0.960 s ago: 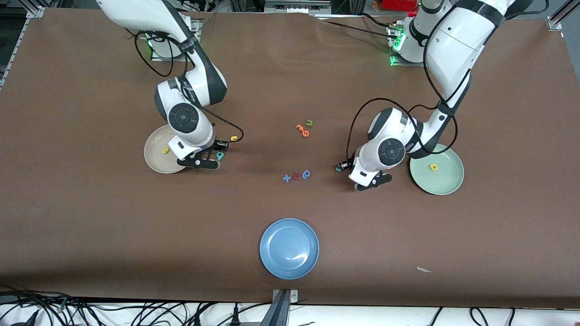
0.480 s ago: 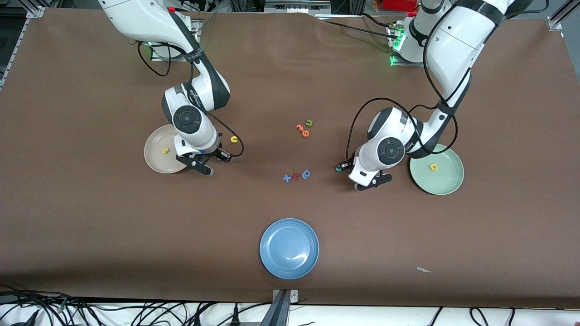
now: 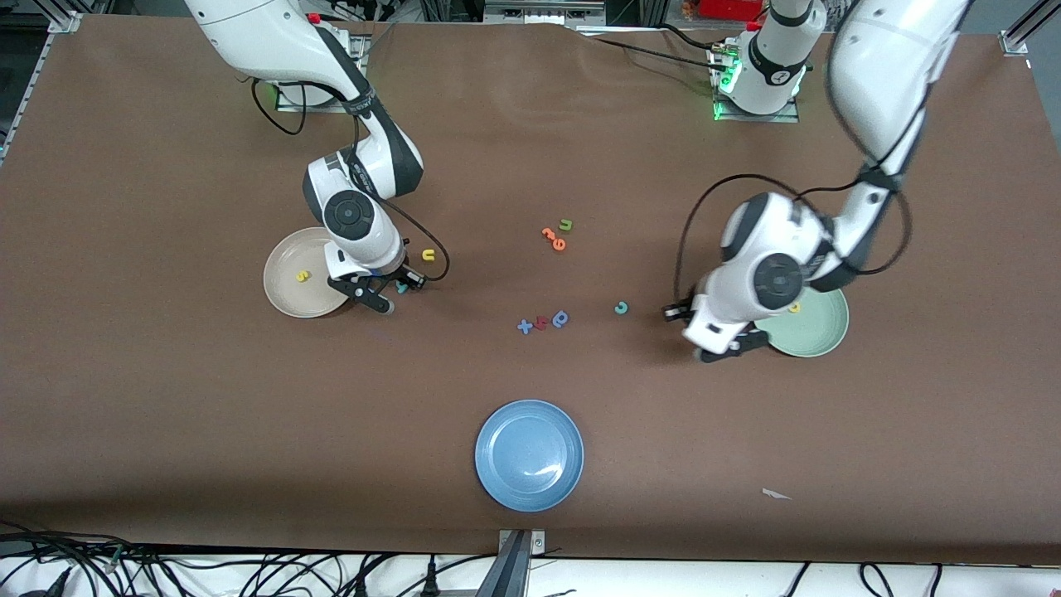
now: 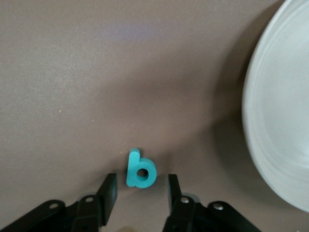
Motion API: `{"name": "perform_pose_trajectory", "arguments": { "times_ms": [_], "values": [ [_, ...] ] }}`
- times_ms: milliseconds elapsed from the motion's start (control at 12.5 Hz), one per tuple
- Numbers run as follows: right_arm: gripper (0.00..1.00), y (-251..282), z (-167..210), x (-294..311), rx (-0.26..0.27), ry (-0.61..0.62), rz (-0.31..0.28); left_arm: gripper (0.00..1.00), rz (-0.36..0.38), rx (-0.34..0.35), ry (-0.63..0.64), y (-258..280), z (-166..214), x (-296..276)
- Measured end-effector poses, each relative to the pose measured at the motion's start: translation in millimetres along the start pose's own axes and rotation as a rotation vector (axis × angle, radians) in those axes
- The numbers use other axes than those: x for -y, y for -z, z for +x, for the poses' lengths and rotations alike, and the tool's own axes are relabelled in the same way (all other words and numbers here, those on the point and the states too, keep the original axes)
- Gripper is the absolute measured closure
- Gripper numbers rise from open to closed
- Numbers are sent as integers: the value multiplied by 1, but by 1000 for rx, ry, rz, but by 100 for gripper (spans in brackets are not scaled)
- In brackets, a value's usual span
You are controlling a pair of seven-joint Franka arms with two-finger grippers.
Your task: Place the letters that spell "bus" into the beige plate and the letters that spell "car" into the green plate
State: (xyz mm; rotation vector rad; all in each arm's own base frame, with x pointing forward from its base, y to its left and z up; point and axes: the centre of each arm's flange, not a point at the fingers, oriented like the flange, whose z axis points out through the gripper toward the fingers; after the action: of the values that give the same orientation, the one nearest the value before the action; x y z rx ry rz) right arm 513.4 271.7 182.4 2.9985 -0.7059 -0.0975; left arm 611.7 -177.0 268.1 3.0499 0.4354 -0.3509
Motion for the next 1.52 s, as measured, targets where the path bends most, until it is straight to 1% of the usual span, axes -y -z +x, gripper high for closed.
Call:
{"name": "perform_pose_trajectory", "arguments": {
  "times_ms": [160, 240, 400, 480, 640, 720, 800, 880, 960, 1200, 1360, 1440, 1520],
  "values": [
    [50, -1, -1, 2, -4, 3, 5, 70, 13, 31, -71, 29, 18, 62],
    [51, -2, -1, 2, -6, 2, 8, 70, 8, 44, -103, 32, 28, 91],
    [51, -5, -1, 2, -8, 2, 12, 70, 3, 71, -150, 21, 43, 140],
    [51, -6, 0, 3, -10, 2, 15, 70, 22, 81, -168, 12, 48, 159],
    [55, -5, 0, 3, -13, 3, 18, 70, 49, 100, -186, -8, 55, 176],
    [67, -5, 0, 4, -16, 3, 23, 70, 47, 105, -190, -15, 56, 175],
    [72, -4, 0, 4, -17, 4, 25, 69, 45, 107, -195, -18, 56, 172],
    [72, -4, 0, 4, -17, 4, 25, 66, 44, 106, -198, -18, 56, 170],
    [72, -4, 0, 4, -17, 4, 25, 57, 43, 104, -199, -17, 56, 169],
    [72, -2, 1, 6, -20, 5, 28, 25, 38, 91, -202, -11, 57, 164],
    [72, 8, 5, 8, -21, 25, 25, 2, -8, 70, -164, 2, 57, 142],
    [72, 19, 10, 9, -12, 40, 8, 0, -32, 61, -139, 11, 53, 124],
    [72, 35, 17, 7, 4, 56, -20, 0, -47, 55, -113, 18, 47, 102]
  ]
}}
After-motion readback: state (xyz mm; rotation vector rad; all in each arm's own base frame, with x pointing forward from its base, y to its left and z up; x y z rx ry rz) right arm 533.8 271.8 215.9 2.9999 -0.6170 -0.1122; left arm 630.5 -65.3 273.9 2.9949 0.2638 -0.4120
